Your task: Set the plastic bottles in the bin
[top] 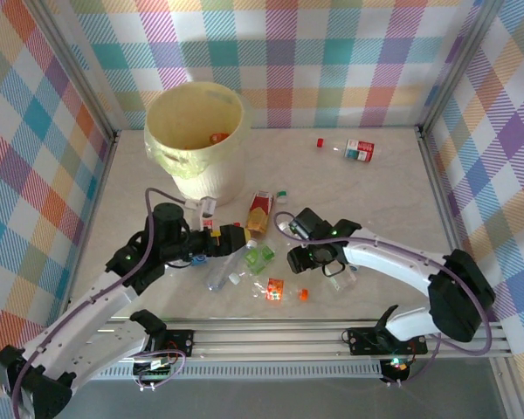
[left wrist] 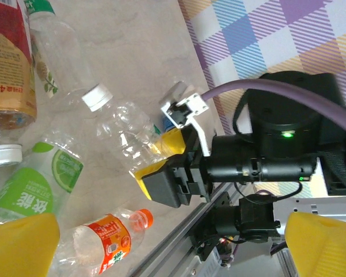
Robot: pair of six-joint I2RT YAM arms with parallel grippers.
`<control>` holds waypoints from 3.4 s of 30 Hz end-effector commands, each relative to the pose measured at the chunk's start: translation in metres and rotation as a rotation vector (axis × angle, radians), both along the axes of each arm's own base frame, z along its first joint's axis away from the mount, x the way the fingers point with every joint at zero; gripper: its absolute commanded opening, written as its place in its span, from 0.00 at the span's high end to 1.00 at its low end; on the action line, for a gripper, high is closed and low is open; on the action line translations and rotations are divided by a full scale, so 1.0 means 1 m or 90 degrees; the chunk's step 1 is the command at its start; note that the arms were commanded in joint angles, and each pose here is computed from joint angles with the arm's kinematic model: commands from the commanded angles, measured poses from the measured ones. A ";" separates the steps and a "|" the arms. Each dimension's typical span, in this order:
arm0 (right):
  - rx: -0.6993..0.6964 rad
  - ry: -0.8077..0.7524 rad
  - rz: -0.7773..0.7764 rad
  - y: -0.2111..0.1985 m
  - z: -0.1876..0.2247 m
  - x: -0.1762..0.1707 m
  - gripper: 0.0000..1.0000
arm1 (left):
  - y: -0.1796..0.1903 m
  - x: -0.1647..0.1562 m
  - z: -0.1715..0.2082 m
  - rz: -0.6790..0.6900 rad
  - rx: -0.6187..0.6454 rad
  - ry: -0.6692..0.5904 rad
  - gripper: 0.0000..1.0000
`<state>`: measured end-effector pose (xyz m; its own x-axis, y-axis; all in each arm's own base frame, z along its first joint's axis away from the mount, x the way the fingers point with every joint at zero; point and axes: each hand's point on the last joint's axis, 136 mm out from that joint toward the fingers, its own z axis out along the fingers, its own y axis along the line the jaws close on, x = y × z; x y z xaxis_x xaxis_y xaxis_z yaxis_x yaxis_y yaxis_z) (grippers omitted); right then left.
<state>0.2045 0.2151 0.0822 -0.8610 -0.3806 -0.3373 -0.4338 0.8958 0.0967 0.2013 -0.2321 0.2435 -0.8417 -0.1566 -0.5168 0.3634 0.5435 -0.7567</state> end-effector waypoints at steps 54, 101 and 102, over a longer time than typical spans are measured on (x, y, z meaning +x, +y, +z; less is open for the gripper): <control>0.428 -0.155 0.135 0.056 0.160 -0.027 0.00 | -0.058 0.044 0.061 0.030 0.055 -0.043 0.41; 0.476 -0.532 0.156 0.031 0.319 0.001 0.00 | 0.104 0.327 0.081 0.221 0.365 -0.104 0.36; 0.474 -0.528 0.153 0.031 0.317 0.001 0.00 | 0.103 0.328 0.075 0.214 0.365 -0.094 0.35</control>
